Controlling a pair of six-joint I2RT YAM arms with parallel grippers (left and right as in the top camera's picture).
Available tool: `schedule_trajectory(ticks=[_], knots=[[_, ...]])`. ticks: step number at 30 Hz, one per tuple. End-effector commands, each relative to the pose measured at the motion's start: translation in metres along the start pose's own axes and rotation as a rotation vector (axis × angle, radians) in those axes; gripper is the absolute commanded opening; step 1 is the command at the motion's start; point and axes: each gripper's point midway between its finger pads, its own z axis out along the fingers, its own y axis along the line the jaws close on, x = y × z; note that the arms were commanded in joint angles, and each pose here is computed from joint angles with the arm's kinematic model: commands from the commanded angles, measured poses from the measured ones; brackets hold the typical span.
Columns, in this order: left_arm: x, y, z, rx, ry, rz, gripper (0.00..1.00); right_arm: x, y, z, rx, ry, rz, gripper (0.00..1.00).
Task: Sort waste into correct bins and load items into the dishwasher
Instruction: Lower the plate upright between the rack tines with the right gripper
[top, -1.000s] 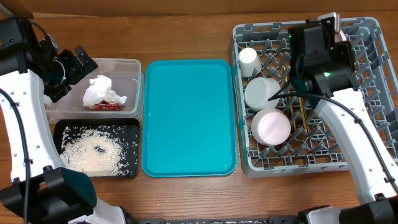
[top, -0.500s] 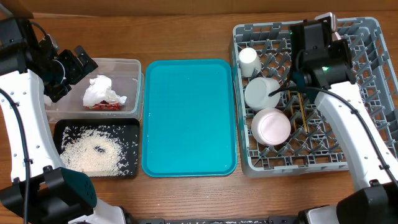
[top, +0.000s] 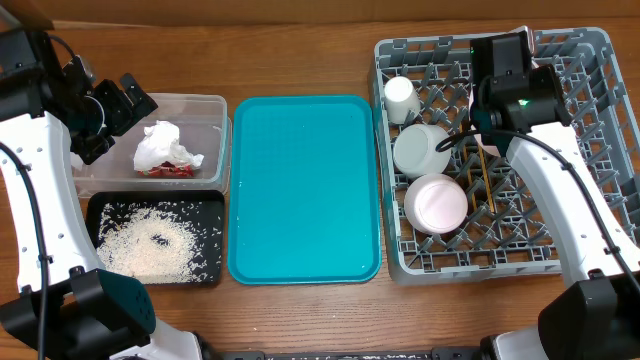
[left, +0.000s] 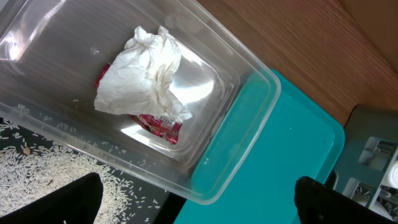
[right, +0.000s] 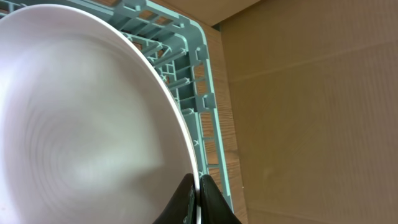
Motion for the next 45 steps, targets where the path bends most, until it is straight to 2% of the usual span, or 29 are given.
schedule_trajectory(ticks=[1, 11, 15, 21, 24, 31, 38, 45], knots=[[-0.004, -0.004, -0.009, 0.006, -0.029, 0.002, 1.00, -0.009, 0.000, -0.003, -0.030, -0.026, 0.018, 0.04], [-0.004, -0.004, -0.009, 0.006, -0.030, 0.002, 1.00, -0.024, 0.062, -0.018, -0.406, -0.115, 0.015, 0.04], [-0.004, -0.004, -0.009, 0.005, -0.030, 0.002, 1.00, -0.026, 0.075, -0.025, -0.491, -0.125, 0.048, 0.04], [-0.004, -0.004, -0.009, 0.006, -0.030, 0.002, 1.00, -0.017, 0.076, -0.024, -0.494, -0.066, 0.128, 0.04], [-0.004, -0.004, -0.009, 0.005, -0.030, 0.002, 1.00, -0.012, 0.067, -0.019, -0.435, -0.033, 0.175, 0.04], [-0.004, -0.004, -0.009, 0.006, -0.030, 0.002, 1.00, -0.005, 0.051, -0.012, -0.327, -0.007, 0.182, 0.04], [-0.004, -0.004, -0.009, 0.006, -0.030, 0.002, 1.00, -0.003, 0.046, -0.011, -0.297, 0.001, 0.189, 0.04], [-0.004, -0.004, -0.009, 0.006, -0.030, 0.002, 1.00, 0.000, 0.017, -0.005, -0.123, 0.012, 0.209, 0.04]])
